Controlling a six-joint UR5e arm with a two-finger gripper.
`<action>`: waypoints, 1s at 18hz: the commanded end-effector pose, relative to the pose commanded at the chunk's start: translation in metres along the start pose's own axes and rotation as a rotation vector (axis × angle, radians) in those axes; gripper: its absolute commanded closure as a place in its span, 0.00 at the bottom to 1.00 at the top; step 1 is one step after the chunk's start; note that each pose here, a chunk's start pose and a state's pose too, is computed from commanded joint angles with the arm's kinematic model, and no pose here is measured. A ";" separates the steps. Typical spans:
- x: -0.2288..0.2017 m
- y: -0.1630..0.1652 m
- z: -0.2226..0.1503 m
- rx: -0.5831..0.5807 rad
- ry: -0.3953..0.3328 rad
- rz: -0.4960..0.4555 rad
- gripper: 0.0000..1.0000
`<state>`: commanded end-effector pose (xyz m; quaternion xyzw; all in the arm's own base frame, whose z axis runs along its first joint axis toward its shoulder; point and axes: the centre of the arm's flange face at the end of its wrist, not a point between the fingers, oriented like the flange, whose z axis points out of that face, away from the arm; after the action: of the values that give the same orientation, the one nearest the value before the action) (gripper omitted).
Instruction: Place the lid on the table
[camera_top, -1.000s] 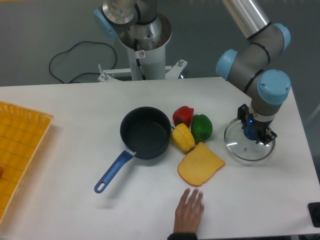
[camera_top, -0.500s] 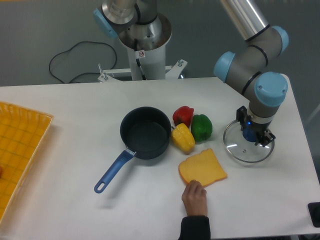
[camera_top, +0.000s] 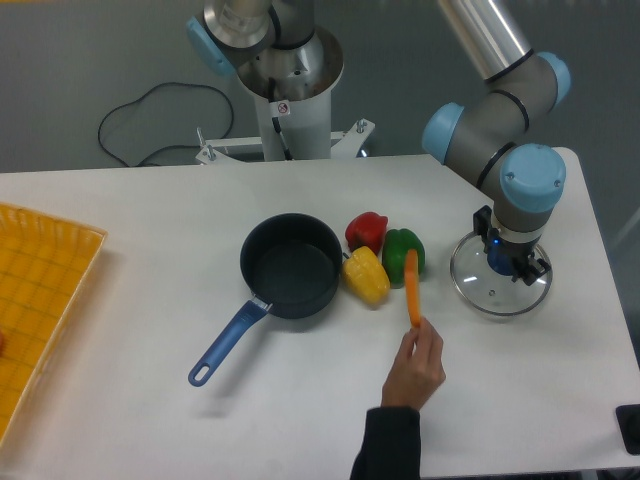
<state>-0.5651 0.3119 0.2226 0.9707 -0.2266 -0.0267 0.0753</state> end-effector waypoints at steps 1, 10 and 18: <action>0.000 0.000 0.001 0.000 0.001 -0.003 0.55; 0.005 -0.001 0.009 0.002 0.017 -0.016 0.54; 0.005 -0.002 0.009 0.002 0.018 -0.011 0.21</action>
<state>-0.5608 0.3105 0.2133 0.9722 -0.2206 -0.0181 0.0760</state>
